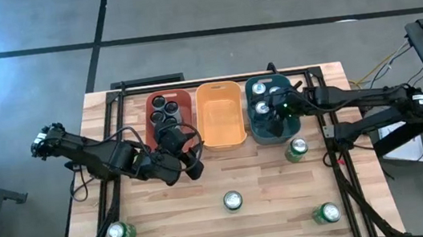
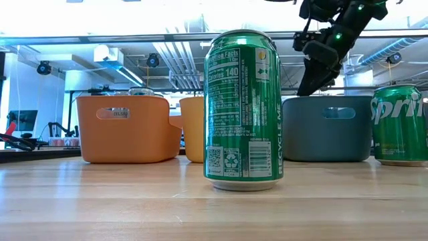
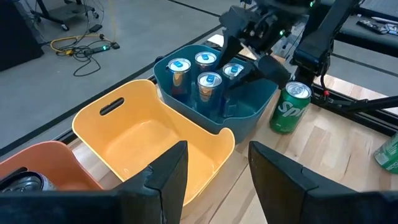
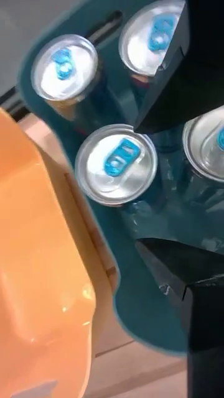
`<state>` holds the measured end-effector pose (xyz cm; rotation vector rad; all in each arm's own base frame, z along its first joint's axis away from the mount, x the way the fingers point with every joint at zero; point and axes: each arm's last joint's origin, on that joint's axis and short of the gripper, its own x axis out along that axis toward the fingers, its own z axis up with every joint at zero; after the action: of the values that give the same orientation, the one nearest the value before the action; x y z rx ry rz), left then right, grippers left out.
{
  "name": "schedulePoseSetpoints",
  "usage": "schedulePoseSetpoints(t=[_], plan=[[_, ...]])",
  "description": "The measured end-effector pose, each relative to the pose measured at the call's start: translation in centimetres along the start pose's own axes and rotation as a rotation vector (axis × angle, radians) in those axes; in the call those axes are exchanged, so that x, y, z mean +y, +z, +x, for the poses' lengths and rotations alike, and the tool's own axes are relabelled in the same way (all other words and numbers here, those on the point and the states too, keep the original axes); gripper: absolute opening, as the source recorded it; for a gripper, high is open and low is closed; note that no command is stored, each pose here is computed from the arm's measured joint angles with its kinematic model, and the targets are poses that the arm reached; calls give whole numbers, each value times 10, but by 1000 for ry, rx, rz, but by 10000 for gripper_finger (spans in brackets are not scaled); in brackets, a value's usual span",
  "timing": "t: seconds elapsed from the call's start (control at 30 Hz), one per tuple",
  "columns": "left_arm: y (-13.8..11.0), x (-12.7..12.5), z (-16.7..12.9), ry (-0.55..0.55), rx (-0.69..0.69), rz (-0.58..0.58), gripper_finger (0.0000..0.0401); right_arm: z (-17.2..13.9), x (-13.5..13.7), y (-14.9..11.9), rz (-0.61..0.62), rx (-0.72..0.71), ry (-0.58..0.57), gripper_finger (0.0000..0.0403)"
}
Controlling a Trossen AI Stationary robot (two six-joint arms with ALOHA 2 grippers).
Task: Sort soda cans
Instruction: Adjust the yellow bin
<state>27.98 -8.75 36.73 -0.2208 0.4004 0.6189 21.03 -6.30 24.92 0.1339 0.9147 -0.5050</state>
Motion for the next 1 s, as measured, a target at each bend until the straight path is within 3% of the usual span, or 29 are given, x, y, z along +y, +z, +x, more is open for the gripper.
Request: schedulePoseSetpoints(t=[0.17,0.27,0.53,0.8,1.0], plan=[[0,0,0,-3,3,9,154,-19,-1,15,-75,-19,5,297],[-1,-1,0,-20,17,34,154,-32,5,25,-141,-49,68,308],[0,1,-2,-38,28,64,165,-68,52,41,-290,-189,242,332],[5,8,-13,-155,89,54,200,-67,111,38,-277,-179,307,350],[-7,16,-16,-147,248,52,206,-49,127,34,-96,-45,277,352]])
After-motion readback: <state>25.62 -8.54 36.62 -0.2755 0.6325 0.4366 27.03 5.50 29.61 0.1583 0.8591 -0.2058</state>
